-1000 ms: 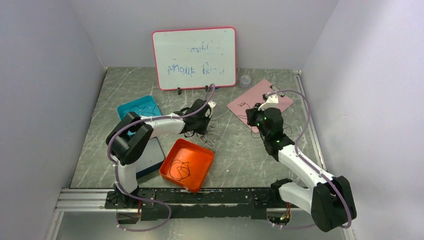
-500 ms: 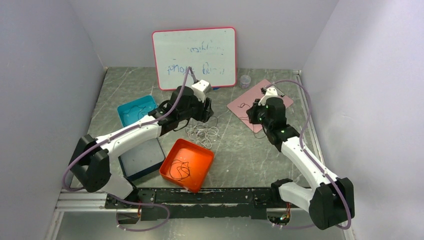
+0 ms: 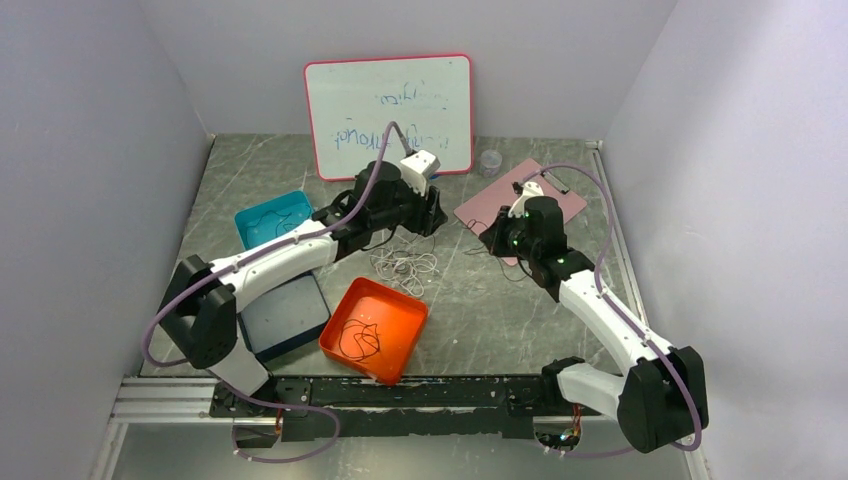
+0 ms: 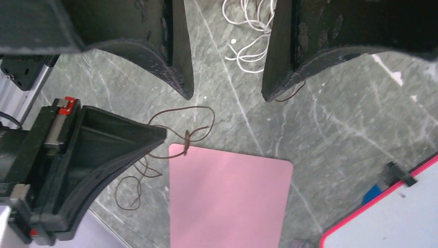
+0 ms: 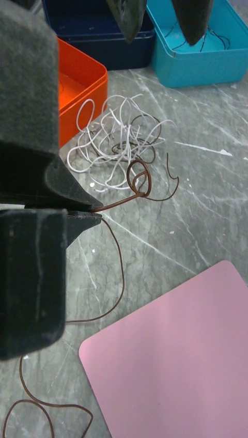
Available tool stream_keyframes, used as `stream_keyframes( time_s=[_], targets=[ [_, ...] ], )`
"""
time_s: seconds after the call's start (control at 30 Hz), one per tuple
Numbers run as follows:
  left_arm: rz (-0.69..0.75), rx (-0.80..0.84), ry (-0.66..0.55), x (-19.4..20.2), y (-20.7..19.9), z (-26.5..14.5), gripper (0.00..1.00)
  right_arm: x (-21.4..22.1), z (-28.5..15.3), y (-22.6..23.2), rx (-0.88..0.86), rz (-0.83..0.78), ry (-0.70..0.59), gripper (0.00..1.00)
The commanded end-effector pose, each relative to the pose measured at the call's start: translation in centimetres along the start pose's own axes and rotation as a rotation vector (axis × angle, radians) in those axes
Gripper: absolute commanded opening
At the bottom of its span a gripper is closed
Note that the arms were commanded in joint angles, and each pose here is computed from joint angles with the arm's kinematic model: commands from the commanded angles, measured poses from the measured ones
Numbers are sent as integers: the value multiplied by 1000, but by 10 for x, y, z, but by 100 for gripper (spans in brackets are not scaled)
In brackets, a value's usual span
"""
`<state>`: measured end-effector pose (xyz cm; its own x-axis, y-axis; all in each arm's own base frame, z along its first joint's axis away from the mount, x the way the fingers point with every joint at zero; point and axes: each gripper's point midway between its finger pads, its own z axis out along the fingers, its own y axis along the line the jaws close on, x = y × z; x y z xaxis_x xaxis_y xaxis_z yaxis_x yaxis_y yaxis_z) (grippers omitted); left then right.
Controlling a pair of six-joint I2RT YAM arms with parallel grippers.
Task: Untangle the cables
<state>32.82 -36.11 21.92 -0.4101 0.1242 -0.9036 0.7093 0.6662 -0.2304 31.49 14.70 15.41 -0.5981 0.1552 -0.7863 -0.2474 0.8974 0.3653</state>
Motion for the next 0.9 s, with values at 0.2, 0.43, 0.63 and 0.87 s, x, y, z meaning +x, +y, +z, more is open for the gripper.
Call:
stream_keyframes(
  time_s=[0.2, 0.43, 0.63, 0.87],
  targets=[
    [-3, 196, -64, -21, -52, 19, 39, -11, -2, 25, -101, 38, -22, 0],
    [1, 235, -40, -9, -59, 30, 32, -15, -4, 34, -148, 49, -30, 0],
    [1, 251, -41, -9, -62, 34, 28, -16, -5, 37, -162, 53, -33, 0],
    [-2, 242, -33, -5, -59, 40, 25, -19, -8, 40, -175, 54, -38, 0]
  ],
)
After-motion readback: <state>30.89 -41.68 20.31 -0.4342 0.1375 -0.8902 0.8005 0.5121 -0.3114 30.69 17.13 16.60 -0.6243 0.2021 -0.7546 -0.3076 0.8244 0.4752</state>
